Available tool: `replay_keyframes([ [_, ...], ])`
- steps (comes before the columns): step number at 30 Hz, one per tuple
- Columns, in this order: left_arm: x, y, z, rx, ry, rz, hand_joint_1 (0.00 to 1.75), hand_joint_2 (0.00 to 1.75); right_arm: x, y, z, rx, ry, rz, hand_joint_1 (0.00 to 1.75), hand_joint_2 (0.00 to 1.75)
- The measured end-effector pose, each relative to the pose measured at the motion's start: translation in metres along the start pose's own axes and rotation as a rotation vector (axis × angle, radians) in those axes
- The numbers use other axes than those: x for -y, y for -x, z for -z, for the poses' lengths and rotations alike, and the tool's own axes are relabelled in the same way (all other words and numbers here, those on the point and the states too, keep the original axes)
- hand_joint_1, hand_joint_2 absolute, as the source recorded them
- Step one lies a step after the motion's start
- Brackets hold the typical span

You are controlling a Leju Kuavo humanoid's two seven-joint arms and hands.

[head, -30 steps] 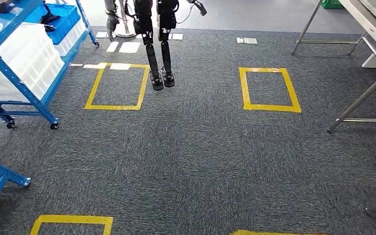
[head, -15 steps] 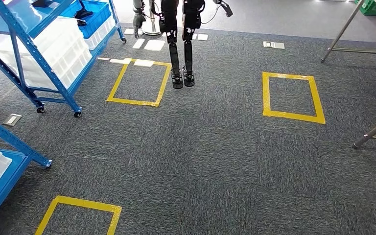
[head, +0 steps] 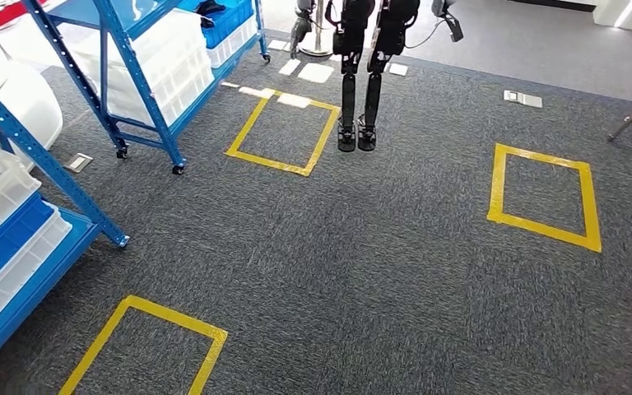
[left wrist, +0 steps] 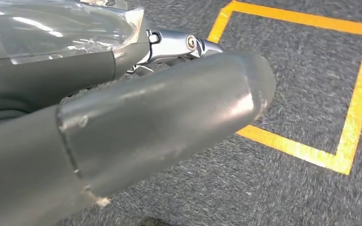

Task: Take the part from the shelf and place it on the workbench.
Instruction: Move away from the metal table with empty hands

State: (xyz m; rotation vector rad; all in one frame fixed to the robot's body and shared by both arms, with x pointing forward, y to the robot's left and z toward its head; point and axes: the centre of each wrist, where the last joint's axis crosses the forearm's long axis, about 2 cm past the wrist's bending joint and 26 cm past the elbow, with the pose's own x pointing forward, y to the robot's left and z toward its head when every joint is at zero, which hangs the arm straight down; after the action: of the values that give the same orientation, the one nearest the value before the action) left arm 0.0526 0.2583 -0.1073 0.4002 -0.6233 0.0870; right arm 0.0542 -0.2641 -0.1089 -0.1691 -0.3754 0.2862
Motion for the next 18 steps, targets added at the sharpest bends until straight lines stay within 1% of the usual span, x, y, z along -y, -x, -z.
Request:
replay_keyframes([
  [6,-0.0007,0.0016,-0.0006,-0.004,0.001,0.003,0.0,0.0,0.0017,-0.0017,0.0008,0.0,0.004,-0.001,0.0,0.0],
  [9,0.0004,0.0012,-0.0007,-0.029,0.022,-0.007,0.0,0.0,0.0006,-0.0015,0.0004,-0.006,0.0,-0.002,0.0,0.0],
  [11,0.0024,0.0001,-0.0006,-0.088,0.066,-0.043,0.0,0.0,0.0,0.0004,0.0,-0.012,-0.006,-0.007,0.0,0.0],
  [15,0.0061,0.0019,-0.0025,-0.298,0.204,-0.127,0.0,0.0,0.0006,-0.0011,0.0005,-0.008,-0.022,-0.024,0.0,0.0],
  [18,0.0091,-0.0002,-0.0026,-0.399,0.267,-0.146,0.0,0.0,0.0011,-0.0027,0.0009,-0.003,-0.026,-0.03,0.0,0.0],
])
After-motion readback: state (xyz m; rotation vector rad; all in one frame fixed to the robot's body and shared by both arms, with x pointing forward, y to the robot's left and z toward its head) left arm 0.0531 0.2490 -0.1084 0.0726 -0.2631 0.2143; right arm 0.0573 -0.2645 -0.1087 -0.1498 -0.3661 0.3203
